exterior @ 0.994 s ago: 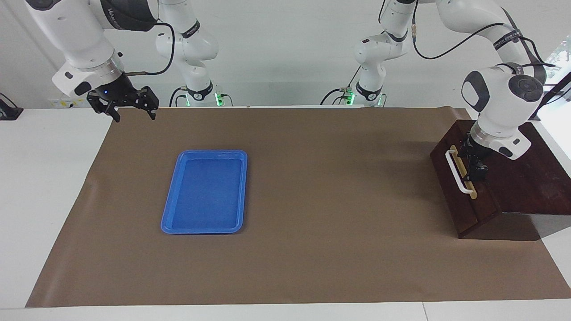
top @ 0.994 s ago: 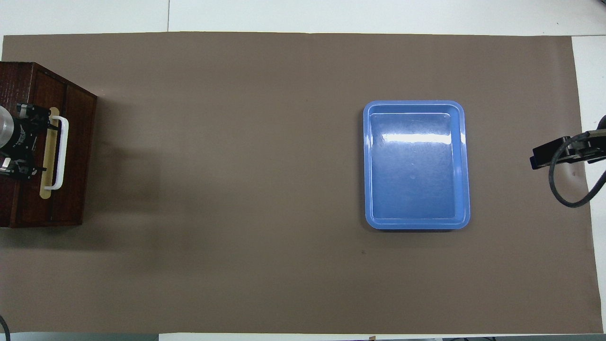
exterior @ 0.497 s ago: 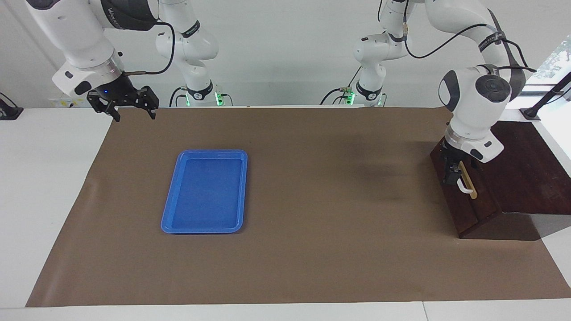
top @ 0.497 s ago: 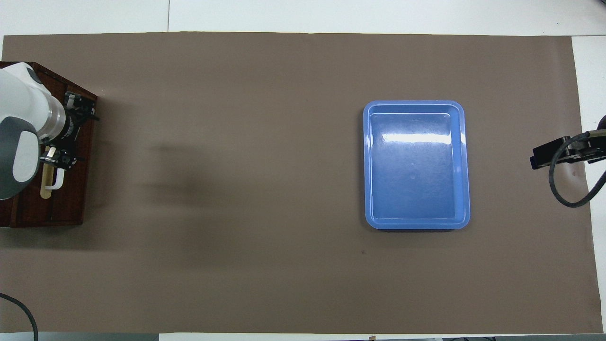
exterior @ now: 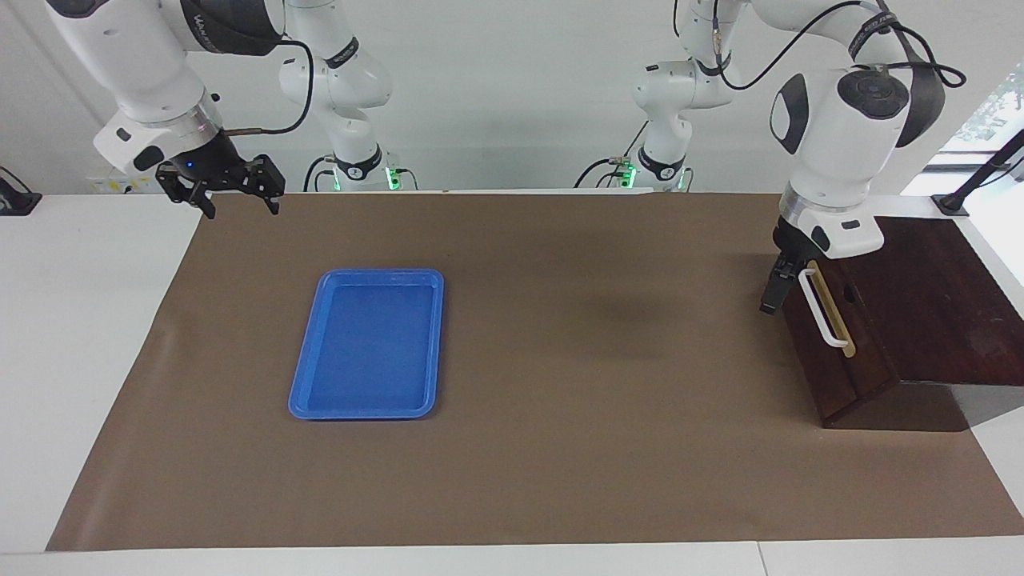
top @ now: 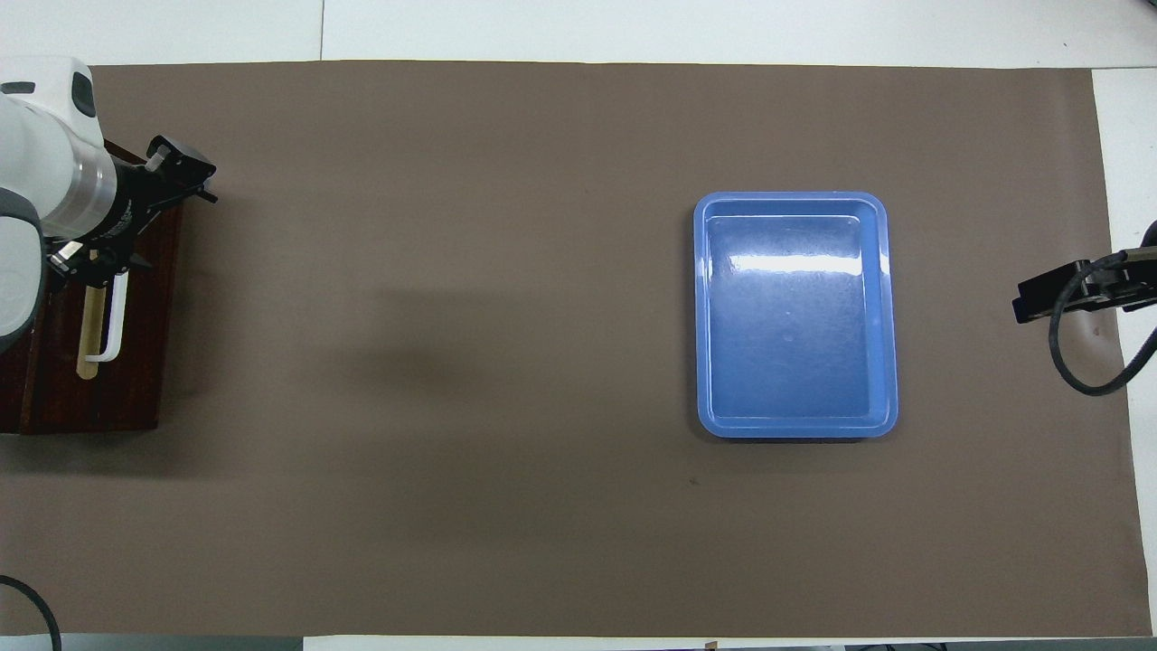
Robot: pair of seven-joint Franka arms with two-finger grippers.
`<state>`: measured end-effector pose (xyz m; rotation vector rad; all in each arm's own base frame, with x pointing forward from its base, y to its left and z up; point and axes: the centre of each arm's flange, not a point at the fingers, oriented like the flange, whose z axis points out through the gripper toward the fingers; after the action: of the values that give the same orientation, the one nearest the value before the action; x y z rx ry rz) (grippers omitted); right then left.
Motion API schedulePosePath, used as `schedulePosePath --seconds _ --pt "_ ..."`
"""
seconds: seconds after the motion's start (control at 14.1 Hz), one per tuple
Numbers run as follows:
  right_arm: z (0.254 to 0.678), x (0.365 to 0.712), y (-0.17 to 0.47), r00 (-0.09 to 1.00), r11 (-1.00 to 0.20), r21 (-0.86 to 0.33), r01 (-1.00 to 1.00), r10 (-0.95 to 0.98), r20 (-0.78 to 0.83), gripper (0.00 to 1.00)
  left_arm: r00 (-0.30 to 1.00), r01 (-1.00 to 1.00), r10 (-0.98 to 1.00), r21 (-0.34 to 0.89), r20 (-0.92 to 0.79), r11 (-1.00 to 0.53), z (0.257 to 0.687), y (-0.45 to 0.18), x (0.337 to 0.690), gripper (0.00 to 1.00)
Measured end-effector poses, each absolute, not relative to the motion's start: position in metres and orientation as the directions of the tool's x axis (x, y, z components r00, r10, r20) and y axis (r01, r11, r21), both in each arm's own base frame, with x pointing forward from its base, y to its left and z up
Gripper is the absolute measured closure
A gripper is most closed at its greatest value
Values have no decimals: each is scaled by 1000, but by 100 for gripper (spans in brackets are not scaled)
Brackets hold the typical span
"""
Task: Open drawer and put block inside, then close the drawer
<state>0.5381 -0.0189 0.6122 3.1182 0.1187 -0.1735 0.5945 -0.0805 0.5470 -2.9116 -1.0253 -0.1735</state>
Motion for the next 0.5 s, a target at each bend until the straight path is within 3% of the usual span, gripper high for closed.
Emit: schedulePosePath --seconds 0.21,0.5 --pt "612 538 -19 991 -997 12 77 75 -111 0 938 344 340 -68 66 -937 558 -71 585 0" --pt "612 538 -19 991 -997 12 76 74 -111 0 998 57 59 -75 -23 -996 562 -45 575 0"
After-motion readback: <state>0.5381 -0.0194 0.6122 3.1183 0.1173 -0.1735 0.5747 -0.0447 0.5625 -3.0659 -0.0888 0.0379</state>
